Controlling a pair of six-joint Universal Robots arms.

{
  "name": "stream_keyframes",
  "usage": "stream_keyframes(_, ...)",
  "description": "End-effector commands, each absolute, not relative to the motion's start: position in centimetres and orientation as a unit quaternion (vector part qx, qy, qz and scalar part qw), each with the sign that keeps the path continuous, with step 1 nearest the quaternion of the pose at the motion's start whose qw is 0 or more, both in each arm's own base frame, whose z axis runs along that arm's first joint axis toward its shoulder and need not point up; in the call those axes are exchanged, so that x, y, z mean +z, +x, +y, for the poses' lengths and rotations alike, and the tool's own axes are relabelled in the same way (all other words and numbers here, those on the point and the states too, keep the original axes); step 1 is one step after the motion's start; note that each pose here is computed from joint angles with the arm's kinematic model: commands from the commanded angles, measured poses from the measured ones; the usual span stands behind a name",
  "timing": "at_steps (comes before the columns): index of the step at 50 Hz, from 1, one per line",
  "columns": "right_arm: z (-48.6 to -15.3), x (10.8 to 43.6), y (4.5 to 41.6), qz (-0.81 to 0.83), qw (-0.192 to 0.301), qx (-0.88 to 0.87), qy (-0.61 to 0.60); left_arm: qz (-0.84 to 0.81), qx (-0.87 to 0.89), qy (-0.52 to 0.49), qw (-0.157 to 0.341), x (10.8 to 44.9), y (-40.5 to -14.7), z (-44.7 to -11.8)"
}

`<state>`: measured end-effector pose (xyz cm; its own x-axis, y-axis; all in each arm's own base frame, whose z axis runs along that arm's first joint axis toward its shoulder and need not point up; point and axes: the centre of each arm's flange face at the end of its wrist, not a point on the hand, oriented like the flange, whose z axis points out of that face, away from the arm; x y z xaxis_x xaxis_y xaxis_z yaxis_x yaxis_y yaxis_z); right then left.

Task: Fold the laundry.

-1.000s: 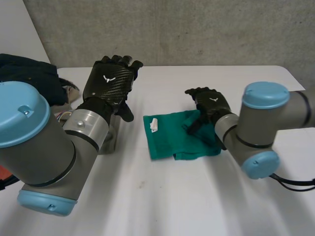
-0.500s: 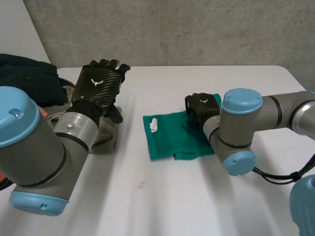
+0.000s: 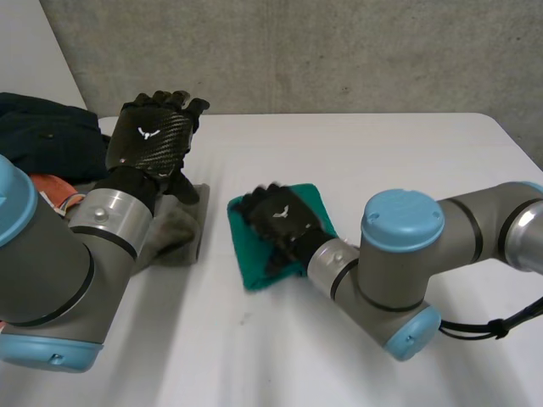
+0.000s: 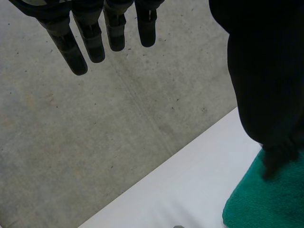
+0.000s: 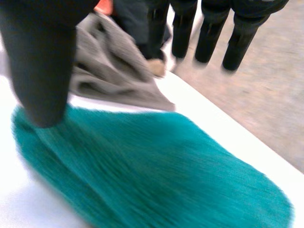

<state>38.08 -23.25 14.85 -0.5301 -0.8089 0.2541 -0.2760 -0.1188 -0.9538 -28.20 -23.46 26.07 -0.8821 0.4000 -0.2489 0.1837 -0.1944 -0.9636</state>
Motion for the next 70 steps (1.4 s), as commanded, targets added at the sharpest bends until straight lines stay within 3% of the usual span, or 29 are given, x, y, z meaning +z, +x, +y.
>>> stream_keyframes(1,-26.5,19.6,36.2,0.638,0.179,-0.662,-0.350,-0.624,0.741,-0.236,0.080,26.2,-29.2,-23.5)
stream_keyframes(5,-27.3,21.7,35.1,0.644,0.212,-0.665,-0.314,-0.622,0.743,-0.230,0.087,26.7,-29.8,-23.6)
stream_keyframes(12,-29.4,21.7,32.7,0.707,0.230,-0.616,-0.260,-0.655,0.702,-0.250,0.120,25.5,-32.0,-22.5)
stream_keyframes(24,-33.5,17.4,31.3,0.790,0.253,-0.499,-0.250,-0.783,0.551,-0.247,0.149,18.0,-35.9,-24.4)
stream_keyframes(32,-34.5,13.2,31.5,0.811,0.235,-0.467,-0.263,-0.822,0.494,-0.252,0.132,13.4,-36.8,-25.6)
stream_keyframes(38,-34.4,11.4,31.6,0.811,0.209,-0.458,-0.299,-0.824,0.495,-0.252,0.116,12.7,-36.5,-26.5)
stream_keyframes(46,-34.3,14.0,30.5,0.797,0.142,-0.490,-0.324,-0.812,0.526,-0.229,0.103,16.8,-34.7,-27.0)
stream_keyframes(54,-33.0,17.8,28.5,0.766,0.120,-0.577,-0.255,-0.757,0.593,-0.222,0.162,24.1,-33.5,-25.4)
stream_keyframes(59,-30.3,16.6,26.9,0.779,0.153,-0.579,-0.188,-0.712,0.601,-0.268,0.244,27.2,-33.3,-23.3)
stream_keyframes(66,-27.8,14.1,26.9,0.812,0.222,-0.516,-0.157,-0.682,0.540,-0.346,0.351,28.5,-33.1,-20.2)
stream_keyframes(70,-27.3,12.7,27.6,0.816,0.244,-0.501,-0.155,-0.687,0.512,-0.357,0.373,28.4,-33.0,-19.3)
